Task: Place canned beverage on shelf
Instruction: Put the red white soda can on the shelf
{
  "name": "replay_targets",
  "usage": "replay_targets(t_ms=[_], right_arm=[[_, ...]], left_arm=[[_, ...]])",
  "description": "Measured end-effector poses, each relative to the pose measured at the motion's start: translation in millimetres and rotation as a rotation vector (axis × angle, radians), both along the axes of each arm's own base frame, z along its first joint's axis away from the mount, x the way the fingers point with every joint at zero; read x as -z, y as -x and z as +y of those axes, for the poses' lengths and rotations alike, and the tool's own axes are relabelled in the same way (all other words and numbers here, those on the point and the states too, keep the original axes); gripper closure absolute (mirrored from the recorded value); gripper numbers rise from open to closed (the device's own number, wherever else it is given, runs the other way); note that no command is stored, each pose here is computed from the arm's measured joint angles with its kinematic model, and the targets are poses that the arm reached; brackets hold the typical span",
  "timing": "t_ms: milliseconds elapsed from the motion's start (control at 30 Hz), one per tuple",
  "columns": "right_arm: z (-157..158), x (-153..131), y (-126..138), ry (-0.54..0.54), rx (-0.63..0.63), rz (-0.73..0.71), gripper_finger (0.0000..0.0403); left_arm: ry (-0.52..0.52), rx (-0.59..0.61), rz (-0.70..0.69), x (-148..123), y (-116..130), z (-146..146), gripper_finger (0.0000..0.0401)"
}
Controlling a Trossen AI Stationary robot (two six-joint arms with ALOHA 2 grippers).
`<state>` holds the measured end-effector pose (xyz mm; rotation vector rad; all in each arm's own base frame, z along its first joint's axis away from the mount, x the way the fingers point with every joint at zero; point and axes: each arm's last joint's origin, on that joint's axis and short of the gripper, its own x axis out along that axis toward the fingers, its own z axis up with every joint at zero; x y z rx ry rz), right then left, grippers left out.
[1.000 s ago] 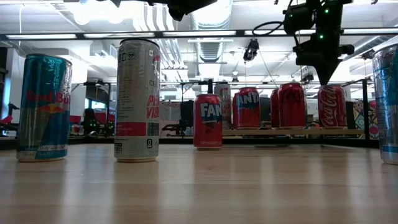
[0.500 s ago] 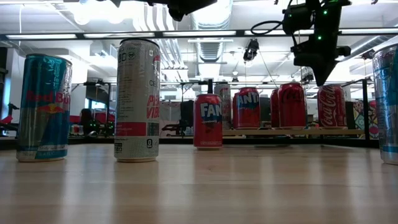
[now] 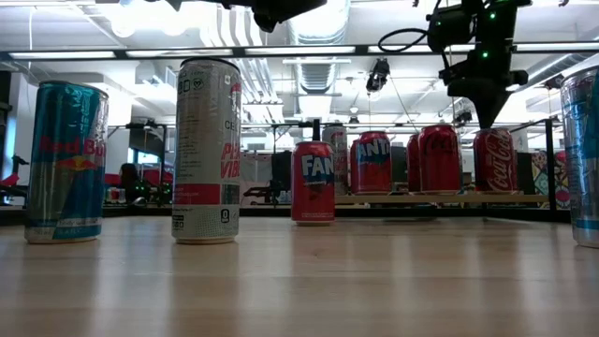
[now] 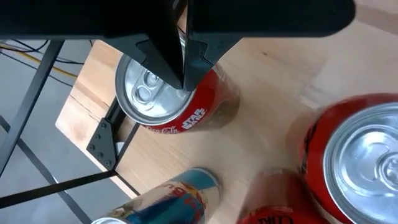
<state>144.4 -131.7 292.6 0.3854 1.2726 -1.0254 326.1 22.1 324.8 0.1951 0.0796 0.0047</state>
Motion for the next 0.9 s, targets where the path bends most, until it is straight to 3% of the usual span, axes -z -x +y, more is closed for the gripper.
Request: replay_targets(t_ms=[533, 900], right_arm=[[-2, -22, -2, 0.047, 0.005, -0.057, 0.0394], [4, -16, 5, -0.024, 0.066, 0.005, 0.0394]], left_arm=[[0.0, 0.0, 0.0, 0, 0, 0, 0.0211], [0.0, 0.0, 0.0, 0, 0, 0, 0.0211]])
